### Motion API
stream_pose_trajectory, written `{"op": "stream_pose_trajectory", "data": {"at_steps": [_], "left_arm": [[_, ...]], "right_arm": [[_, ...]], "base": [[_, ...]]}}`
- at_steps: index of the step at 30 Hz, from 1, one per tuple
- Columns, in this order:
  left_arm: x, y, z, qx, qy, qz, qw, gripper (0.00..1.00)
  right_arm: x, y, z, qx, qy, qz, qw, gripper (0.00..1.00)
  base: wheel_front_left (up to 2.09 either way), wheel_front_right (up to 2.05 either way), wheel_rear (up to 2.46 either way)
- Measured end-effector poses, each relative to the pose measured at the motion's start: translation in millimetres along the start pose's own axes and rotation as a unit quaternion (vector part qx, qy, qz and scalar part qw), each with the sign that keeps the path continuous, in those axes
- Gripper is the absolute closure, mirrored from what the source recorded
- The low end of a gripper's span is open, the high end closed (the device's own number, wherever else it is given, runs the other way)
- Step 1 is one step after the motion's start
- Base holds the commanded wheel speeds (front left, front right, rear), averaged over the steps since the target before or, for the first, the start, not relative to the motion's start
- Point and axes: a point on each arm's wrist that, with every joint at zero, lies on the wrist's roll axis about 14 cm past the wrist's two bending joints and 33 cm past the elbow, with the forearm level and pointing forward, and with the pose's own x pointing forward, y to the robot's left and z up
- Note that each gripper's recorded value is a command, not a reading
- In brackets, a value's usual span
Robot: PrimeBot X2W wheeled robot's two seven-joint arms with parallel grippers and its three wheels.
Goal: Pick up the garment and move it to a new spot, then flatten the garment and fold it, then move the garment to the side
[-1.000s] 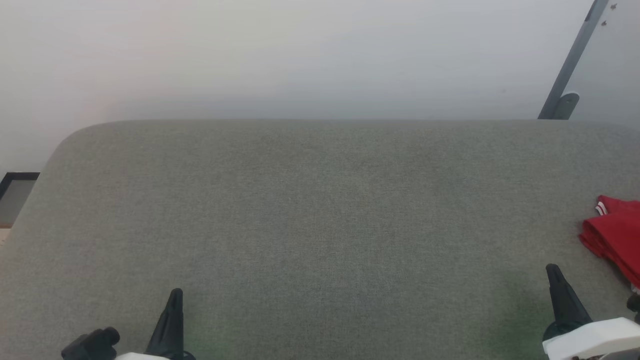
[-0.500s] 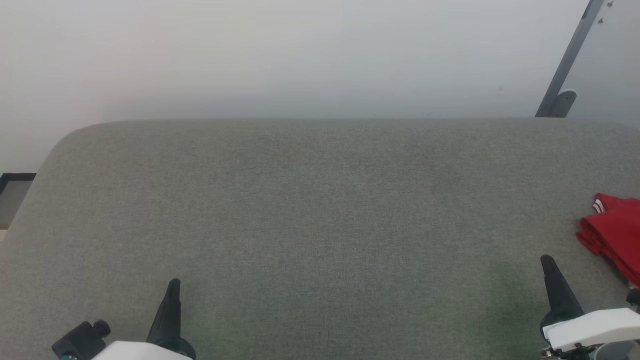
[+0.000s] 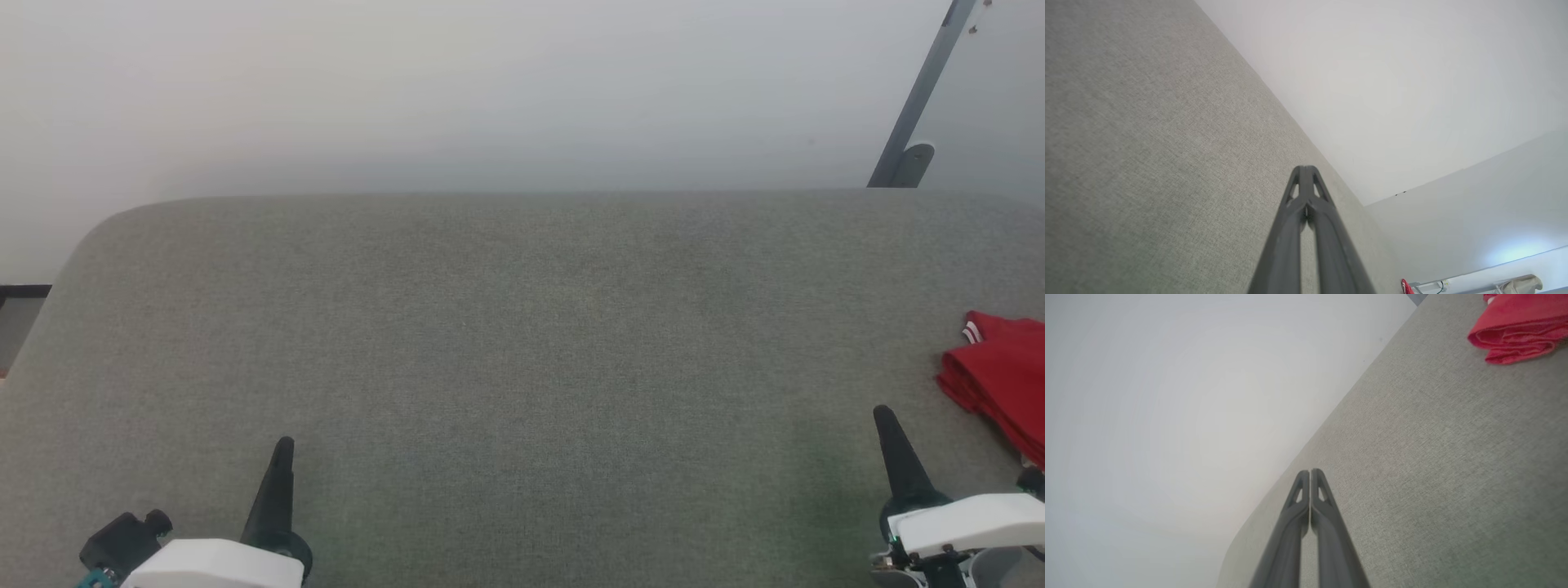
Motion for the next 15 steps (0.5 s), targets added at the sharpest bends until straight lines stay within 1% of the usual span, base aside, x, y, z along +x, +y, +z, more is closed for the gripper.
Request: {"op": "stream_pose_trajectory", "data": {"at_steps": [15], "left_arm": [[11,-9,0,-0.082,0.005,-0.009,0.997,1.0]], "right_arm": [[4,6,-1,0.075,-0.001,0.005,0.997,1.0]], "base": [[0.0,0.0,0.0]]}}
